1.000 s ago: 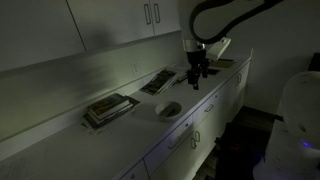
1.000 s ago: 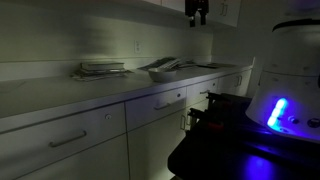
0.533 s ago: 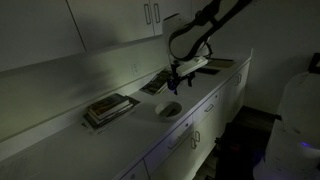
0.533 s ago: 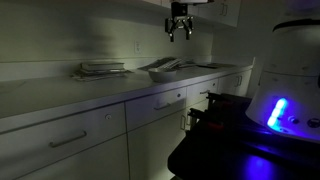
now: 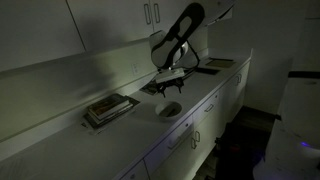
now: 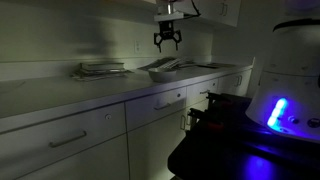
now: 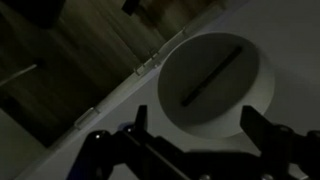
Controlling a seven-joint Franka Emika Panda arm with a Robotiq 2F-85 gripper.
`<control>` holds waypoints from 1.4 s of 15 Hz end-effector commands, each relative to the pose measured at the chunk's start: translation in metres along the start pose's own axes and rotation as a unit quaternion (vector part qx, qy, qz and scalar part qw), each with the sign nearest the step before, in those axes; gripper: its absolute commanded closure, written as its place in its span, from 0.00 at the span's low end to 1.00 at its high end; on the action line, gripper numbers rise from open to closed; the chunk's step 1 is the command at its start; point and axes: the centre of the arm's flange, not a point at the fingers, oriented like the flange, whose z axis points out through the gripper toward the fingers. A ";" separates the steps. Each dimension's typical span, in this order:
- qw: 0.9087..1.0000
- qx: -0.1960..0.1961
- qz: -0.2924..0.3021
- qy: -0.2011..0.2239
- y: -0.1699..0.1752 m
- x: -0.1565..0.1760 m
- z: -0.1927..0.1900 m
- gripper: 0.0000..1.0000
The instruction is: Take the pen out of the white bowl
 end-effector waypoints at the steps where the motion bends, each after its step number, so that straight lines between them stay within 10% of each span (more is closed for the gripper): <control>1: 0.995 -0.002 0.098 -0.020 -0.021 0.013 0.013 0.00; 10: 0.942 -0.017 0.330 -0.052 -0.044 0.012 0.058 0.10; 18: 0.850 -0.029 0.522 -0.060 -0.060 0.017 0.096 0.34; 21: 0.859 -0.011 0.510 -0.045 -0.063 0.017 0.106 0.37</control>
